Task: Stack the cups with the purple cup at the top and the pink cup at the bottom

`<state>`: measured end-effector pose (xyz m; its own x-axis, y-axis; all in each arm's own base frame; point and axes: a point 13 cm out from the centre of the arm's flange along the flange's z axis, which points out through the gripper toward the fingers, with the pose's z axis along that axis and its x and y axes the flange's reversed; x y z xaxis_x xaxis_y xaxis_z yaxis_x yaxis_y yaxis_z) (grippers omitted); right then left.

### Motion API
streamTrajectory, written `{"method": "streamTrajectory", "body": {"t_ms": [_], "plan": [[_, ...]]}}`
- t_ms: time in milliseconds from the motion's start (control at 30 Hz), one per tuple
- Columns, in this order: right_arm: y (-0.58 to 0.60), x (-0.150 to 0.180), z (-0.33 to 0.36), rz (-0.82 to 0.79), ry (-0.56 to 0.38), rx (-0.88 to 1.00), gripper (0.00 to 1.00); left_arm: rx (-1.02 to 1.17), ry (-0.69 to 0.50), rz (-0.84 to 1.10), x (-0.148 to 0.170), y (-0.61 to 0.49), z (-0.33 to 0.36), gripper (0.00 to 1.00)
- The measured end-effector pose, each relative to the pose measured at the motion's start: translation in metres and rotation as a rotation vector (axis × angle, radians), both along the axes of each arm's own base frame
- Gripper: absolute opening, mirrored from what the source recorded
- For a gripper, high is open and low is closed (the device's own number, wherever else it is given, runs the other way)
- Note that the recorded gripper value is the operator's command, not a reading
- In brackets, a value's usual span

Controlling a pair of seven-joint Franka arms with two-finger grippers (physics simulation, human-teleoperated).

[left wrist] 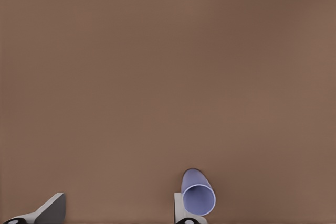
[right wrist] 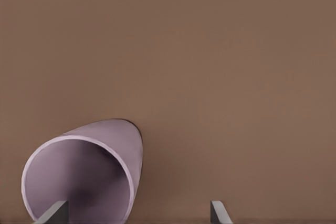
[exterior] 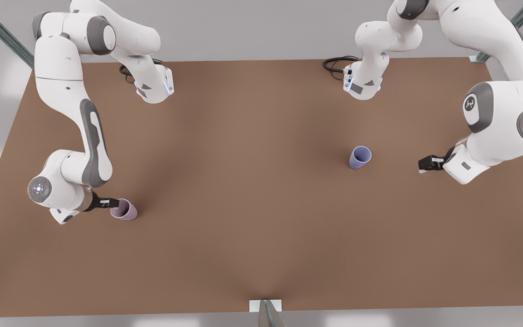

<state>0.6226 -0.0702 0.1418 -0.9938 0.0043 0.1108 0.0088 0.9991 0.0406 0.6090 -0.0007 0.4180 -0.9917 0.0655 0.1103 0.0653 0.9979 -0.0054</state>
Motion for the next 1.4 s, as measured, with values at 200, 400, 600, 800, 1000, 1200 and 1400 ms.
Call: {"method": "streamTrajectory", "body": {"t_ms": [200,400,600,800,1000,1200,1400], "plan": [[-0.003,-0.016,-0.035,0.026,-0.011,-0.008,1.00,0.001,0.007,-0.007,0.002,0.001,-0.006,1.00],[-0.002,-0.010,-0.052,0.047,-0.049,-0.014,0.73,0.001,0.006,-0.012,0.003,0.000,-0.008,1.00],[0.022,0.005,-0.038,0.085,-0.105,0.000,0.27,-0.001,0.003,-0.014,-0.001,-0.001,-0.006,1.00],[0.032,0.006,-0.041,0.092,-0.109,0.010,0.21,-0.001,0.004,-0.015,-0.001,-0.001,-0.009,1.00],[0.111,0.025,0.027,0.166,-0.171,0.064,0.21,-0.010,0.021,-0.017,-0.032,-0.002,-0.018,1.00],[0.356,0.003,0.107,0.353,-0.205,0.155,0.21,-0.017,0.055,-0.044,-0.053,-0.020,-0.053,1.00],[0.606,-0.074,0.090,0.435,-0.175,0.194,0.21,-0.022,0.068,-0.098,-0.091,-0.057,-0.122,1.00]]}}
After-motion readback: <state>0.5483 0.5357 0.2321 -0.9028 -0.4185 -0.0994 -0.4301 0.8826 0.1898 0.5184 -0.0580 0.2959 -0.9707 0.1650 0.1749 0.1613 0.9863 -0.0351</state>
